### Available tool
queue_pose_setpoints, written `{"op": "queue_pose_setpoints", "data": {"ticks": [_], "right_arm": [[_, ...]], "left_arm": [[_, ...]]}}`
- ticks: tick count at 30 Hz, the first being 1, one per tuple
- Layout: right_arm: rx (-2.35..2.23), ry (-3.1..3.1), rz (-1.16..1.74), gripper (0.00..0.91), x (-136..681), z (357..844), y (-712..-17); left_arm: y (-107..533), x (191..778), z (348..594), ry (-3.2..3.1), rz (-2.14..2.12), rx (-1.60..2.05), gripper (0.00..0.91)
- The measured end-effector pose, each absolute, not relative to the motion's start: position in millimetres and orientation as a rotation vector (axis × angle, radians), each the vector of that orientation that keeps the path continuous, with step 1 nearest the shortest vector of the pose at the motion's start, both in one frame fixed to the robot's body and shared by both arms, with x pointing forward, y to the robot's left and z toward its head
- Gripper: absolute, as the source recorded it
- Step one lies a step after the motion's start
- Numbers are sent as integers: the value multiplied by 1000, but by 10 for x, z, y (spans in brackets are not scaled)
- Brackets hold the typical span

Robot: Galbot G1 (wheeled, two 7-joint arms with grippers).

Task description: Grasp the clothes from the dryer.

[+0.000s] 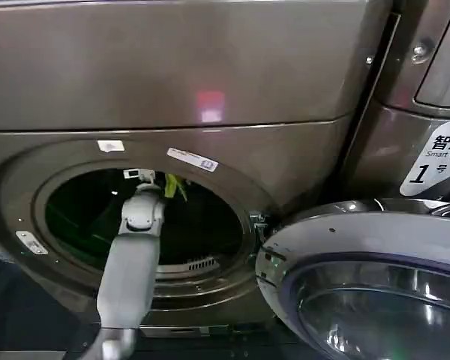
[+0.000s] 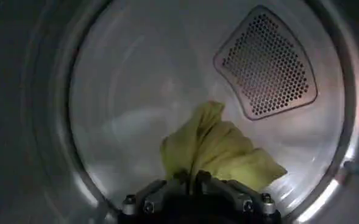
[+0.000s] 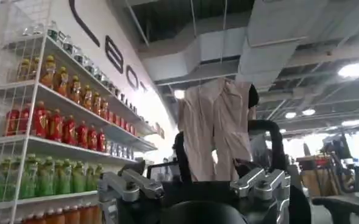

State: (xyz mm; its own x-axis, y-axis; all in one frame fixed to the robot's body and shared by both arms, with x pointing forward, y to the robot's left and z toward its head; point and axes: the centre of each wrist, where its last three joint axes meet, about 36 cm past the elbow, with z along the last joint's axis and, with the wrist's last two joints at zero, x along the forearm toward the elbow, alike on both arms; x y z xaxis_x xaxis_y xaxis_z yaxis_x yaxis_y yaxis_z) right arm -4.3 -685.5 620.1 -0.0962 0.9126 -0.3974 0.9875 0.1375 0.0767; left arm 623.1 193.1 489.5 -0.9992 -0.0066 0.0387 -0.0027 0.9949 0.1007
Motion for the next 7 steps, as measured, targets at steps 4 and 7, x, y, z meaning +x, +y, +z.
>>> {"op": "queue_pose_setpoints", "data": {"ticks": [4, 7], "right_arm": [[1845, 2070, -291, 907, -53, 6216, -6847], [1852, 2071, -286, 907, -53, 6224, -6841]], "left_arm": [[1915, 6229, 4890, -3099, -137, 8, 0], [1914, 6239, 4881, -3095, -133, 7, 0]]}}
